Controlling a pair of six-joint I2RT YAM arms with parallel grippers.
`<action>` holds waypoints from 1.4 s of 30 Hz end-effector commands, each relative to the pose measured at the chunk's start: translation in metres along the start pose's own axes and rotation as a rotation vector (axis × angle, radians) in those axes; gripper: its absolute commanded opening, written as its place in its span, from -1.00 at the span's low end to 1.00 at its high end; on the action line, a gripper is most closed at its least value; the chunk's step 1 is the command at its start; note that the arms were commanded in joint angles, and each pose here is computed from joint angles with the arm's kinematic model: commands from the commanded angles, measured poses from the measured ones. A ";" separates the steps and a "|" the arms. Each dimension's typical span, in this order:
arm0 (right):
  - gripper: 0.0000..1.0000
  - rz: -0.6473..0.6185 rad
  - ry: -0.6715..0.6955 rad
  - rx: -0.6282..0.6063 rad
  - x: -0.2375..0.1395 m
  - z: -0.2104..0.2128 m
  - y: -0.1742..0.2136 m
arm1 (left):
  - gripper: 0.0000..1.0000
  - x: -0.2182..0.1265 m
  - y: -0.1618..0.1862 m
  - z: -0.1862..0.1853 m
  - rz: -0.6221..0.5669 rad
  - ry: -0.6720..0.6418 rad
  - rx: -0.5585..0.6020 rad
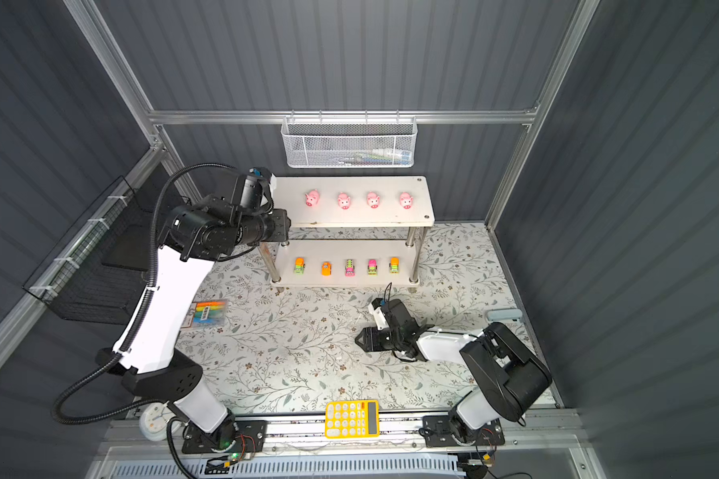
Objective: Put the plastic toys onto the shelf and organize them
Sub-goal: 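Lift the pink pig with the left gripper up to the top shelf, then lower the held pig onto the top shelf at the row's near end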
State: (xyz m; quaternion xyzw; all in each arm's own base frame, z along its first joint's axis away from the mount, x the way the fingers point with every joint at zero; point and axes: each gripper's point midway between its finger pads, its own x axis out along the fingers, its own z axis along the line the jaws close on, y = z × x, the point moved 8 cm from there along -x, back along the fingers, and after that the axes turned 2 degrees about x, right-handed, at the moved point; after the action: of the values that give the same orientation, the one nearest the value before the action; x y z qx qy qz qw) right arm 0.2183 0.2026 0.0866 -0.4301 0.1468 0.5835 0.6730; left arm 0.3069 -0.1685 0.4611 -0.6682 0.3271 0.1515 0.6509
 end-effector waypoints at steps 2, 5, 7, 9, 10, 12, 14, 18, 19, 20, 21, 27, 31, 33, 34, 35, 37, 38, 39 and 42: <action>0.21 0.035 0.019 0.017 0.002 -0.006 0.007 | -0.41 0.012 -0.011 0.019 -0.007 -0.009 0.003; 0.21 0.037 0.019 0.019 0.003 -0.006 0.007 | -0.41 0.025 -0.017 0.032 -0.021 0.009 -0.030; 0.21 0.039 0.022 0.020 0.004 -0.007 0.007 | -0.41 0.030 -0.022 0.039 -0.038 0.018 -0.044; 0.21 0.043 0.023 0.021 0.004 -0.007 0.007 | -0.41 0.033 -0.027 0.045 -0.049 0.029 -0.055; 0.21 0.042 0.024 0.022 0.004 -0.007 0.007 | -0.41 0.036 -0.029 0.047 -0.049 0.034 -0.061; 0.21 0.041 0.025 0.021 0.004 -0.007 0.006 | -0.41 0.041 -0.032 0.049 -0.051 0.046 -0.062; 0.21 0.041 0.028 0.022 0.005 -0.007 0.006 | -0.41 0.047 -0.035 0.050 -0.054 0.050 -0.063; 0.21 0.040 0.033 0.024 0.004 -0.007 0.005 | -0.41 0.061 -0.038 0.054 -0.059 0.025 -0.045; 0.21 0.037 0.035 0.025 0.004 -0.007 0.005 | -0.41 0.064 -0.039 0.055 -0.060 0.018 -0.043; 0.21 0.036 0.037 0.026 0.004 -0.007 0.005 | -0.41 0.066 -0.040 0.056 -0.062 0.016 -0.041; 0.21 0.034 0.039 0.028 0.003 -0.008 0.005 | -0.41 0.068 -0.041 0.057 -0.063 0.014 -0.041; 0.21 0.033 0.044 0.032 0.003 -0.008 0.006 | -0.41 0.079 -0.045 0.060 -0.072 0.010 -0.046; 0.21 0.035 0.047 0.032 0.003 -0.009 0.006 | -0.41 0.086 -0.048 0.062 -0.078 0.004 -0.050; 0.21 0.032 0.047 0.032 0.002 -0.008 0.006 | -0.40 0.089 -0.048 0.063 -0.076 0.006 -0.053; 0.21 0.032 0.050 0.034 0.002 -0.009 0.006 | -0.39 0.091 -0.048 0.064 -0.074 0.005 -0.055; 0.21 0.030 0.050 0.036 0.002 -0.009 0.006 | -0.39 0.094 -0.049 0.064 -0.072 0.003 -0.055; 0.21 0.032 0.050 0.035 0.002 -0.009 0.006 | -0.38 0.098 -0.049 0.065 -0.069 0.002 -0.056; 0.21 0.030 0.051 0.035 0.002 -0.009 0.006 | -0.39 0.101 -0.050 0.066 -0.069 0.001 -0.055; 0.21 0.028 0.052 0.035 0.002 -0.009 0.006 | -0.38 0.104 -0.050 0.066 -0.066 0.000 -0.055; 0.21 0.027 0.056 0.038 0.001 -0.009 0.007 | -0.37 0.109 -0.055 0.066 -0.092 -0.004 -0.054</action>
State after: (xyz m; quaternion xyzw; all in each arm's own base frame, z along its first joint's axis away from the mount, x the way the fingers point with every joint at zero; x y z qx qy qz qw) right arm 0.2187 0.2024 0.0865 -0.4290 0.1495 0.5812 0.6751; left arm 0.4305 -0.1346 0.4262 -0.7027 0.2944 0.1424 0.6318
